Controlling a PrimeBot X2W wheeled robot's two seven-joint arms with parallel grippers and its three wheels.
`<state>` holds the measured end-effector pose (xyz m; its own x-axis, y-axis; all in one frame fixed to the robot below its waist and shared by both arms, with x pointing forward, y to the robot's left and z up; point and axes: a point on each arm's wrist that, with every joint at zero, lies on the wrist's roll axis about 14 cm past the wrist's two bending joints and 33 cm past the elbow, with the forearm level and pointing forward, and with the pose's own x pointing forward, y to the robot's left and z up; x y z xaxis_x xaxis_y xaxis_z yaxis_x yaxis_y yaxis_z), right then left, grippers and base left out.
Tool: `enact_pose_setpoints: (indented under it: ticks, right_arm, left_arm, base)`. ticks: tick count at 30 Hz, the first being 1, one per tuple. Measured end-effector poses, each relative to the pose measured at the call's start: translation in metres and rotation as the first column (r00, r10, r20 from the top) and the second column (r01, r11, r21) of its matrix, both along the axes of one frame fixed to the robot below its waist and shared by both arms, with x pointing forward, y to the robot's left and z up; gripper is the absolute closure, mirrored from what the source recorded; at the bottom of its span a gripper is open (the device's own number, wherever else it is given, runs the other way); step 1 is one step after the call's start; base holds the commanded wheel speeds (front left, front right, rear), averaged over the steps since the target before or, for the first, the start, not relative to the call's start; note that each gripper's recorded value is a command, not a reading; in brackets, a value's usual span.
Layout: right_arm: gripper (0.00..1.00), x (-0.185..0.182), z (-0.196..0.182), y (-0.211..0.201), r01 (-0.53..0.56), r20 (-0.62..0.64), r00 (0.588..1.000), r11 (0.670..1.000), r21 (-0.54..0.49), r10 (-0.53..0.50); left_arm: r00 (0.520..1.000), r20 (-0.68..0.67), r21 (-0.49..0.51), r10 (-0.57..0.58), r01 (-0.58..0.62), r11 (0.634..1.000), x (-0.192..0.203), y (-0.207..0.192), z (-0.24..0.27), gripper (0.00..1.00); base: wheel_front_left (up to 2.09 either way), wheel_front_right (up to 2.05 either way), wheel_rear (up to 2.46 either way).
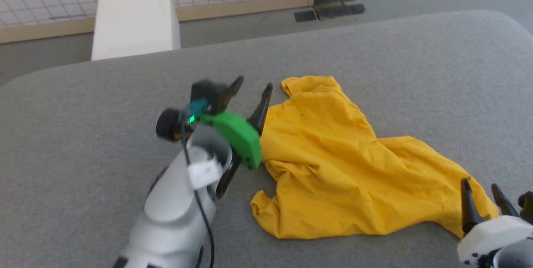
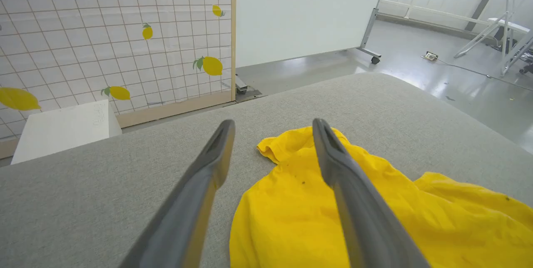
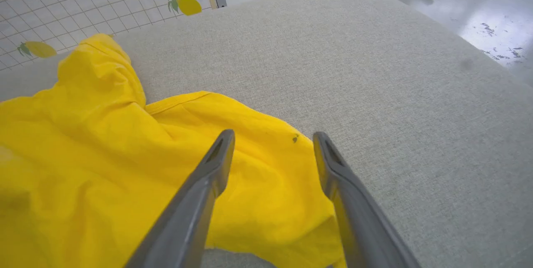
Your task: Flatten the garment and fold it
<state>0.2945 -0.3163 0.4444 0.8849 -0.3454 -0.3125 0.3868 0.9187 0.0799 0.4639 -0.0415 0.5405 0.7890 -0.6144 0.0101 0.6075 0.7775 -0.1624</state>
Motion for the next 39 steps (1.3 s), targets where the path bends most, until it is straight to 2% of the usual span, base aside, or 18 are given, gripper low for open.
enact_pose_setpoints:
  ticks: [5, 12, 19, 23, 27, 28, 29, 30, 32, 34, 39]
  right_arm:
    - [0.0, 0.023, 0.012, 0.013, -0.039, 0.081, 0.996, 0.999, -0.008, 0.04]
    - [0.0, 0.042, 0.005, 0.026, -0.064, 0.113, 0.992, 0.998, 0.017, 0.062]
    - [0.0, 0.041, -0.013, 0.022, -0.037, 0.077, 0.996, 0.999, 0.031, 0.035]
    - [0.0, 0.035, -0.02, 0.016, -0.013, 0.046, 0.999, 1.0, 0.025, 0.012]
    - [0.0, 0.033, -0.023, 0.013, -0.003, 0.035, 0.999, 1.0, 0.02, 0.002]
    - [0.0, 0.032, -0.024, 0.013, 0.0, 0.031, 1.0, 1.0, 0.019, -0.001]
    - [0.0, 0.032, -0.024, 0.012, 0.002, 0.027, 1.0, 1.0, 0.019, -0.003]
    - [0.0, 0.031, -0.025, 0.012, 0.005, 0.025, 1.0, 1.0, 0.018, -0.005]
    - [0.0, 0.032, -0.026, 0.012, 0.004, 0.023, 1.0, 1.0, 0.02, -0.005]
    - [0.0, 0.033, -0.027, 0.012, 0.003, 0.024, 1.0, 1.0, 0.023, -0.004]
    - [0.0, 0.034, -0.015, 0.005, 0.014, 0.064, 0.998, 1.0, 0.004, -0.014]
  left_arm:
    - [0.997, -0.07, 0.078, -0.029, 0.034, 0.996, 0.043, -0.03, -0.003, 0.0]
    - [0.966, -0.256, 0.22, -0.028, 0.087, 0.972, 0.082, -0.055, -0.052, 0.0]
    - [0.891, -0.454, 0.297, -0.03, 0.183, 0.937, 0.086, -0.077, -0.116, 0.0]
    - [0.864, -0.503, 0.314, -0.028, 0.213, 0.925, 0.088, -0.088, -0.135, 0.0]
    - [0.833, -0.553, 0.364, -0.014, 0.256, 0.895, 0.085, -0.092, -0.154, 0.0]
    - [0.826, -0.564, 0.37, -0.019, 0.273, 0.888, 0.085, -0.094, -0.155, 0.53]
    - [0.825, -0.565, 0.367, -0.027, 0.28, 0.887, 0.087, -0.096, -0.154, 0.96]
    - [0.827, -0.561, 0.362, -0.036, 0.284, 0.888, 0.088, -0.097, -0.153, 1.0]
    - [0.834, -0.549, 0.352, -0.049, 0.284, 0.892, 0.089, -0.097, -0.151, 1.0]
    - [0.855, -0.515, 0.317, -0.059, 0.254, 0.914, 0.092, -0.097, -0.144, 1.0]
    - [0.924, -0.38, 0.157, -0.053, 0.121, 0.98, 0.1, -0.083, -0.115, 1.0]
  base:
    - [0.0, 0.0, 0.0]
    - [0.0, 0.0, 0.0]
    - [0.0, 0.0, 0.0]
    - [0.0, 0.0, 0.0]
    - [0.0, 0.0, 0.0]
    - [0.0, 0.0, 0.0]
    - [0.0, 0.0, 0.0]
    - [0.0, 0.0, 0.0]
    - [0.0, 0.0, 0.0]
    - [0.0, 0.0, 0.0]
    - [0.0, 0.0, 0.0]
